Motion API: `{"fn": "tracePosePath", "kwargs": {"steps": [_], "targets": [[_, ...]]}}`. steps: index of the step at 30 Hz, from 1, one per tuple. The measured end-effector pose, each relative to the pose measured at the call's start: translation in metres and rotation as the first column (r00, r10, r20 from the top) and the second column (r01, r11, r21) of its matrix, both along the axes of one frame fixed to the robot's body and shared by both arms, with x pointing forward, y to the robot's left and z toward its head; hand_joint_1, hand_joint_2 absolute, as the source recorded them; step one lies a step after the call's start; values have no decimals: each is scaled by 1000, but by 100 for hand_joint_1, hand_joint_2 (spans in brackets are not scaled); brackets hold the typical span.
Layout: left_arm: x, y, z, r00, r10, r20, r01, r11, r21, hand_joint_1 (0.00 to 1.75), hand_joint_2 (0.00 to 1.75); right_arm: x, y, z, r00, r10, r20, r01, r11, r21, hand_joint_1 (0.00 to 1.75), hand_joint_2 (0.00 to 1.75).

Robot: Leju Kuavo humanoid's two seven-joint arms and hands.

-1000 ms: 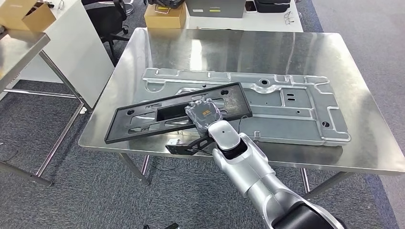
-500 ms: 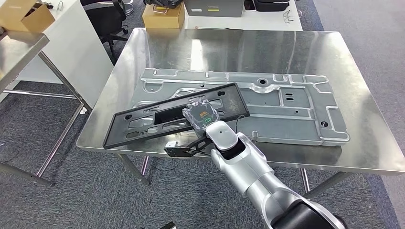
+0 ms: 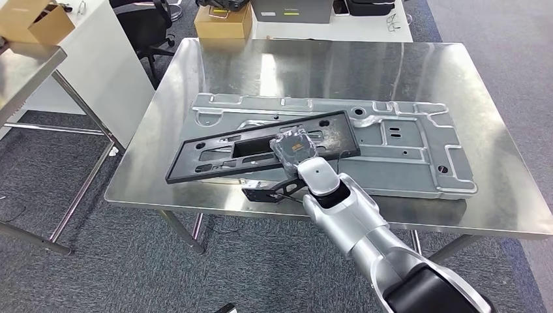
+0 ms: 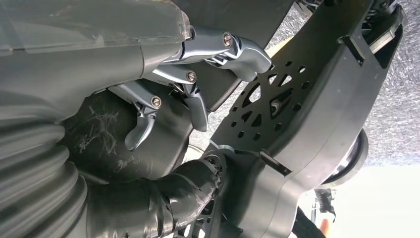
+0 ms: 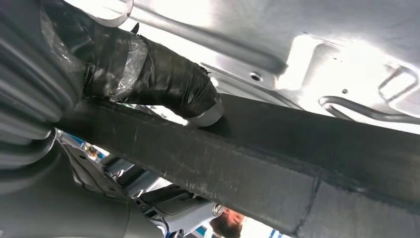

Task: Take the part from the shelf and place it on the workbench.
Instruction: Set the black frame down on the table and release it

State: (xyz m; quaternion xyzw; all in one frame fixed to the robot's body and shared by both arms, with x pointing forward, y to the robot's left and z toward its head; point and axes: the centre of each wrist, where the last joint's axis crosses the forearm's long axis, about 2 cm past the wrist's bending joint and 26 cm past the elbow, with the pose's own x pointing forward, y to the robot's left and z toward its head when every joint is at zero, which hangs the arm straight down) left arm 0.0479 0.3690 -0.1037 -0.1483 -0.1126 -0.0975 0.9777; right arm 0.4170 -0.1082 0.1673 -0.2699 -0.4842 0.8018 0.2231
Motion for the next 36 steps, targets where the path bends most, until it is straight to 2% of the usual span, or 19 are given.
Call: {"fn": "tracePosePath", "kwargs": {"steps": [23, 27, 36], "targets": [[-2, 3, 0, 1000, 12, 0, -12, 1000, 2, 0, 175, 4, -17, -6, 1000, -13, -13, 12, 1000, -26, 175, 175], [-1, 4, 0, 1000, 12, 0, -12, 1000, 2, 0, 175, 4, -18, -7, 1000, -14, -16, 14, 999, -30, 0, 0], [-1, 6, 1, 1000, 15, 1, -15, 1000, 2, 0, 175, 3, -23, -11, 999, -29, -32, 27, 999, -33, 0, 0]]}}
